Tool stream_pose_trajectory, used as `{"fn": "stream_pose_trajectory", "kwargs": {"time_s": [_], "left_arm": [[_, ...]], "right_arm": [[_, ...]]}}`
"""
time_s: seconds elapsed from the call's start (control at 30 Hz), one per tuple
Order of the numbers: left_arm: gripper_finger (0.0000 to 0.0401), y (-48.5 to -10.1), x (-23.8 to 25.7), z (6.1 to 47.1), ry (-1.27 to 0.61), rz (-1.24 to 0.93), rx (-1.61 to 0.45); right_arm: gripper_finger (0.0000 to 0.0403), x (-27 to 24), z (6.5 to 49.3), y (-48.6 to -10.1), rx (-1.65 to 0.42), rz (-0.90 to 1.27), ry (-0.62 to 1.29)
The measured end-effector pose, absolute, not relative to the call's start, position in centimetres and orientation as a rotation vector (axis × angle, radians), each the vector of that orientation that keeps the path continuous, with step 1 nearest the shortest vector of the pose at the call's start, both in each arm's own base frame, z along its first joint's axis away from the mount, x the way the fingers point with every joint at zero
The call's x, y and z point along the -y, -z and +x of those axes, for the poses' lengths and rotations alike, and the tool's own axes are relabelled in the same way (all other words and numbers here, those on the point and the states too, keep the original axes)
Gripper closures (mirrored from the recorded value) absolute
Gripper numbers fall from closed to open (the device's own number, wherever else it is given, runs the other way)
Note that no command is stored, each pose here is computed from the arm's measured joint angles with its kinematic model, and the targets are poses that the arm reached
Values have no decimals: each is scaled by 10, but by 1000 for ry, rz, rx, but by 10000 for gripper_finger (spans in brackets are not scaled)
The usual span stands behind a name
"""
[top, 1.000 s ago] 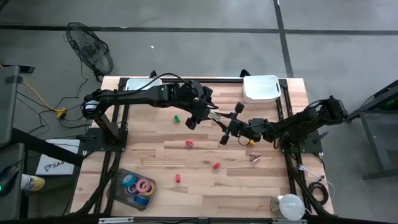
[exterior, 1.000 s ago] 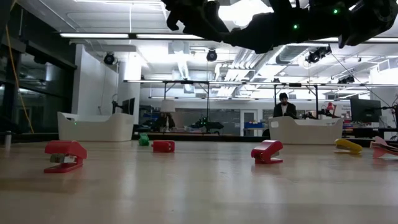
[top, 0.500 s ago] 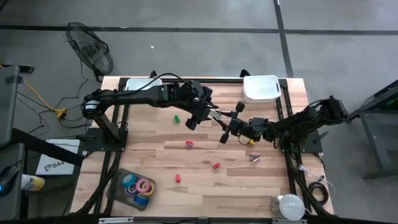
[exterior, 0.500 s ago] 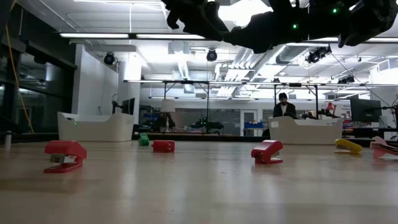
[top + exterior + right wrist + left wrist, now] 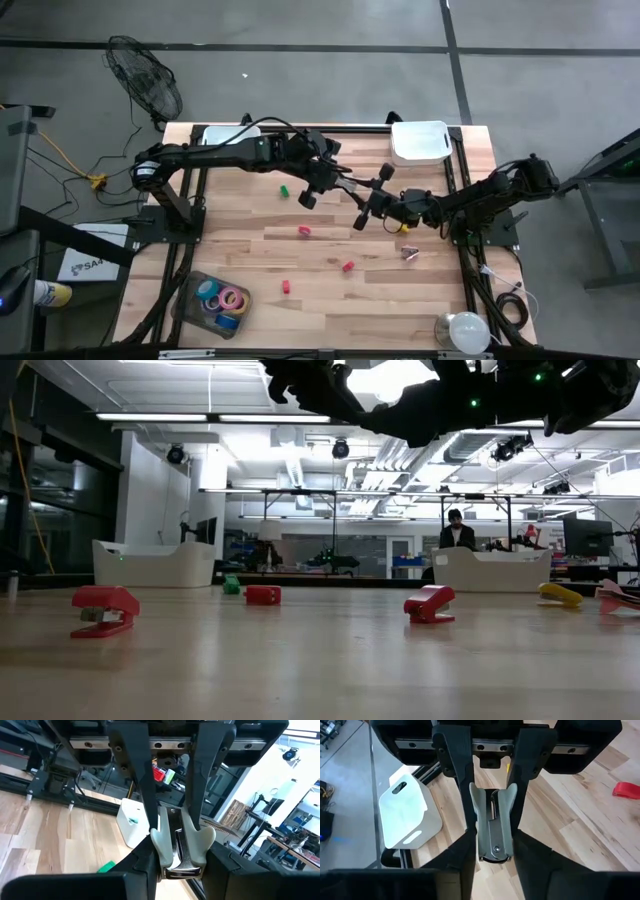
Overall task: Pick and place Stapler, Stapler remover, tape
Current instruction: Put the gray staple remover into the left white bin
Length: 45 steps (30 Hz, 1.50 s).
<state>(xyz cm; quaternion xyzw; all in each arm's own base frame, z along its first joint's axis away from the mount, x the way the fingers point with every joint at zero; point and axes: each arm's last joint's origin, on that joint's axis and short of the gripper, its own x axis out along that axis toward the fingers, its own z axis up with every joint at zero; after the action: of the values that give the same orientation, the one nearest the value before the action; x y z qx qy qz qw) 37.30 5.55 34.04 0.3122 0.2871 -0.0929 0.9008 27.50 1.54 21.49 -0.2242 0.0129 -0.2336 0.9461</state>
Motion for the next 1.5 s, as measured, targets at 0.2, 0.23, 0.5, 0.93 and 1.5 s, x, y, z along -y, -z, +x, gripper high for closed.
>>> {"fn": "stream_pose_trajectory", "kwargs": {"time_s": [0.2,0.23,0.5,0.93,1.5], "left_arm": [[309,-340,-55,373,193,642,-599],[312,-340,-55,373,193,642,-599],[317,-340,-55,373,193,643,-600],[320,-340,-55,373,190,647,-600],[315,-337,-62,370,-14,719,-731]], "right_arm": [[308,-15,275,-214,-30,-459,476],[308,-15,275,-214,-30,-459,476],[308,-15,275,-214,-29,-458,474],[233,-15,275,-215,-31,-446,501],[219,-12,274,-202,-132,-321,579]]}}
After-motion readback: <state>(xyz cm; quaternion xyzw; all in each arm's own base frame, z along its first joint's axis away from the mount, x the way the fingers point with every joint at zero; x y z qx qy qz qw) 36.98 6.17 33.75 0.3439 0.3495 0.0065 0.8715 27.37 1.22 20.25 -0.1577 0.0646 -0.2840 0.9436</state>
